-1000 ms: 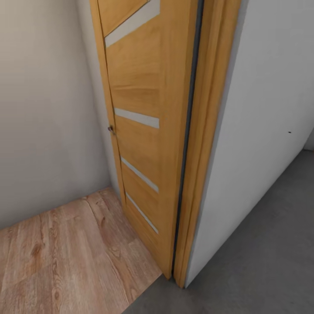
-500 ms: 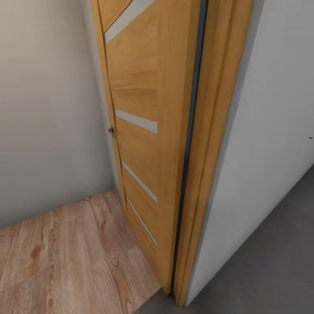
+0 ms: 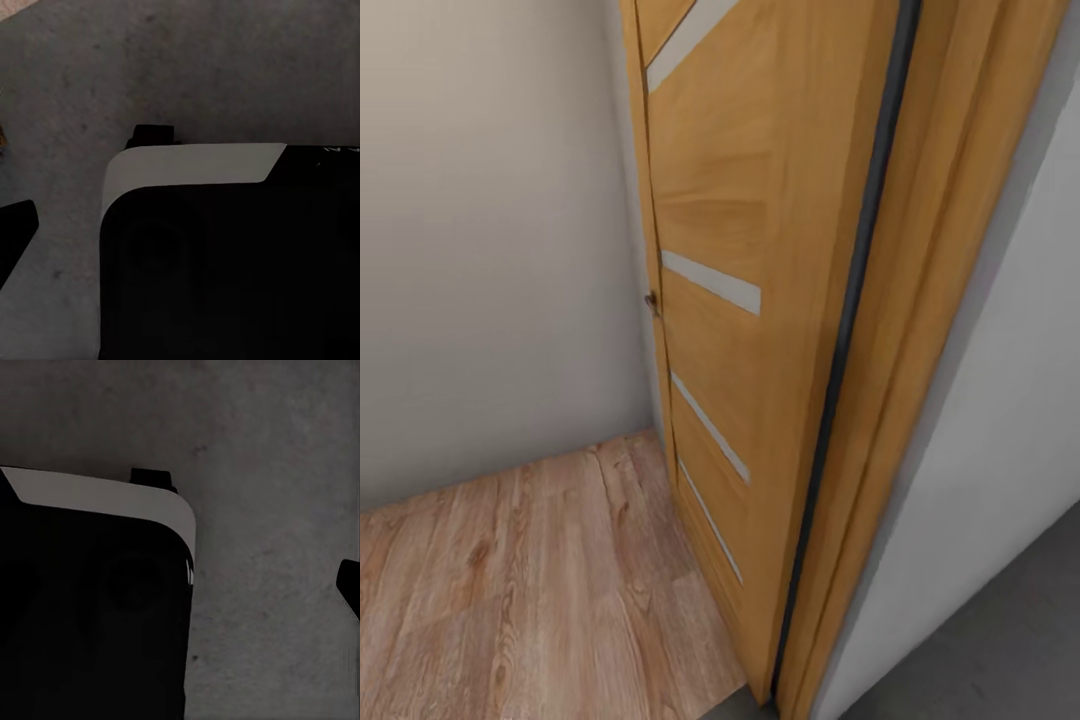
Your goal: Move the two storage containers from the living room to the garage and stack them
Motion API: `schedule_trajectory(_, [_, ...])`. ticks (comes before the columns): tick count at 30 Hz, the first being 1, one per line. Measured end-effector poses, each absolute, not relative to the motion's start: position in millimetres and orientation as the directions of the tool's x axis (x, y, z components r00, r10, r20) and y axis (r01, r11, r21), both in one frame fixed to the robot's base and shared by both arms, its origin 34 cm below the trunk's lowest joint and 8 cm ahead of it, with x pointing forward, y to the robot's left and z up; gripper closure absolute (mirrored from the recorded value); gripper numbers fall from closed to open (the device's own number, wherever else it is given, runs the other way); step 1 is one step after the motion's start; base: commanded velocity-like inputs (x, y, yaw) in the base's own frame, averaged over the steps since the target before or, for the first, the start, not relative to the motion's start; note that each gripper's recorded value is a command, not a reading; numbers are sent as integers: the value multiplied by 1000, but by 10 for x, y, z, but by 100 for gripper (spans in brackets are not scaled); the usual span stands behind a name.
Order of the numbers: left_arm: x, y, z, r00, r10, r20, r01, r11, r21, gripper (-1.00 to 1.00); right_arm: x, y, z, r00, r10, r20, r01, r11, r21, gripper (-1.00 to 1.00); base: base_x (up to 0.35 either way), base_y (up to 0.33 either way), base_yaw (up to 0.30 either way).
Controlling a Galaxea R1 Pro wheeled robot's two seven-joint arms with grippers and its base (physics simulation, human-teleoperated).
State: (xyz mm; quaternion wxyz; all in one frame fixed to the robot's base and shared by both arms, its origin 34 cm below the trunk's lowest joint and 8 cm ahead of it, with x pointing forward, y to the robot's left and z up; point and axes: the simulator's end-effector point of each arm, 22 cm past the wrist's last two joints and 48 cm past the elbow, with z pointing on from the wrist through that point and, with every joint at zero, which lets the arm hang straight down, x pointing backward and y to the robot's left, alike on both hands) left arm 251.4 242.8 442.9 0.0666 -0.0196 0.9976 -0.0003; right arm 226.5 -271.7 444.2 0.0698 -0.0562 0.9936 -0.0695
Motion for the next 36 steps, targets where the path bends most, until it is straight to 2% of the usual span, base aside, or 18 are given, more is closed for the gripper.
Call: schedule_trajectory(36, [2459, 2432, 4413, -992, -39, -119, -39, 999, -2, -100, 2210, -2708, 4430, -986, -123, -116, -106, 984, -143, -100, 1, 0, 267])
